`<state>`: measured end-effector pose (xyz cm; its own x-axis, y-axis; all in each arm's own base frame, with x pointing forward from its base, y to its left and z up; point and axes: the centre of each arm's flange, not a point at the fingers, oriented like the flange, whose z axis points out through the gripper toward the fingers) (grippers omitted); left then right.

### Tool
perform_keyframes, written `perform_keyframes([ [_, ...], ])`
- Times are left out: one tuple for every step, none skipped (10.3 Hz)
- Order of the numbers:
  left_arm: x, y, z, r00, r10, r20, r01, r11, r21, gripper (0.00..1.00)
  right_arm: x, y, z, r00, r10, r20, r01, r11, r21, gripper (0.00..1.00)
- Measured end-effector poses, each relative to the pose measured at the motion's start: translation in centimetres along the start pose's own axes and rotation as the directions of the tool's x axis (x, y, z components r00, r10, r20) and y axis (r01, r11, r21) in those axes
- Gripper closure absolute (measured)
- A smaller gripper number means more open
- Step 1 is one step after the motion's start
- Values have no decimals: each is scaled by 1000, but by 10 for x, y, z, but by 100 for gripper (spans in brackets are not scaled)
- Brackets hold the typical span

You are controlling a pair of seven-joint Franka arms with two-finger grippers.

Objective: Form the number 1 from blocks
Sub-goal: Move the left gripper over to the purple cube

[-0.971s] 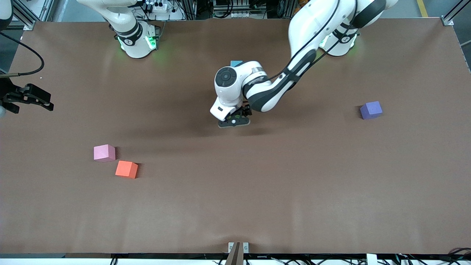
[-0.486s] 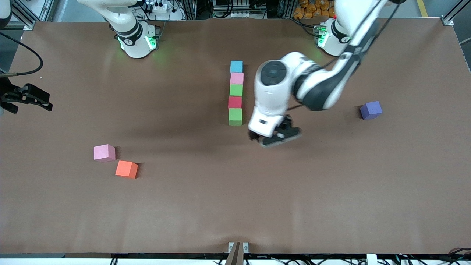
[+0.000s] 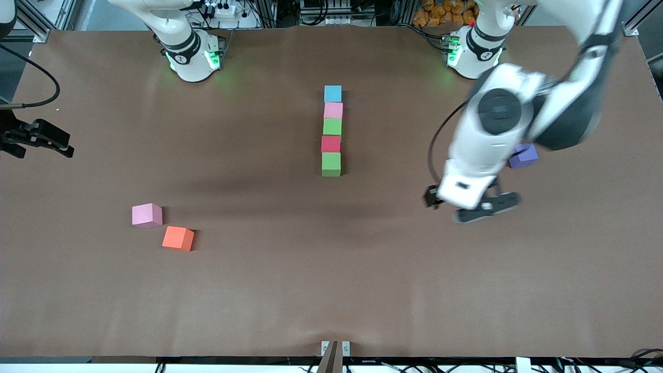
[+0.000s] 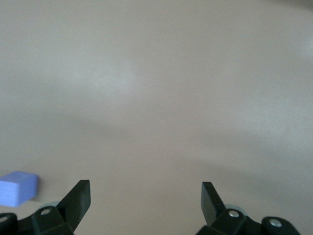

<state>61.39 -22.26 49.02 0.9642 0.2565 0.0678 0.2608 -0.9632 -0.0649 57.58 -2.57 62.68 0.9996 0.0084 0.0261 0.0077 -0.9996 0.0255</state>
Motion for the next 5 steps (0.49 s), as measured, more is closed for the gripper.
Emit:
perform_keyframes([
  [6,-38,-20,1000,4,24,-4,1000,-22,0,0,1,-1,1000,1,-1,-1,1000,0,0],
  [2,-64,-31,999,7,52,-5,1000,-24,0,0,1,-1,1000,2,-2,-2,1000,0,0],
  [-6,-75,-35,997,5,76,-4,1000,-7,0,0,1,-1,1000,2,-2,-2,1000,0,0],
  [-13,-78,-36,996,0,93,0,1000,-2,0,0,1,-1,1000,3,-2,-3,1000,0,0],
  [-16,-84,-40,994,6,111,-4,1000,-20,0,0,1,-1,1000,3,-2,-3,1000,0,0],
])
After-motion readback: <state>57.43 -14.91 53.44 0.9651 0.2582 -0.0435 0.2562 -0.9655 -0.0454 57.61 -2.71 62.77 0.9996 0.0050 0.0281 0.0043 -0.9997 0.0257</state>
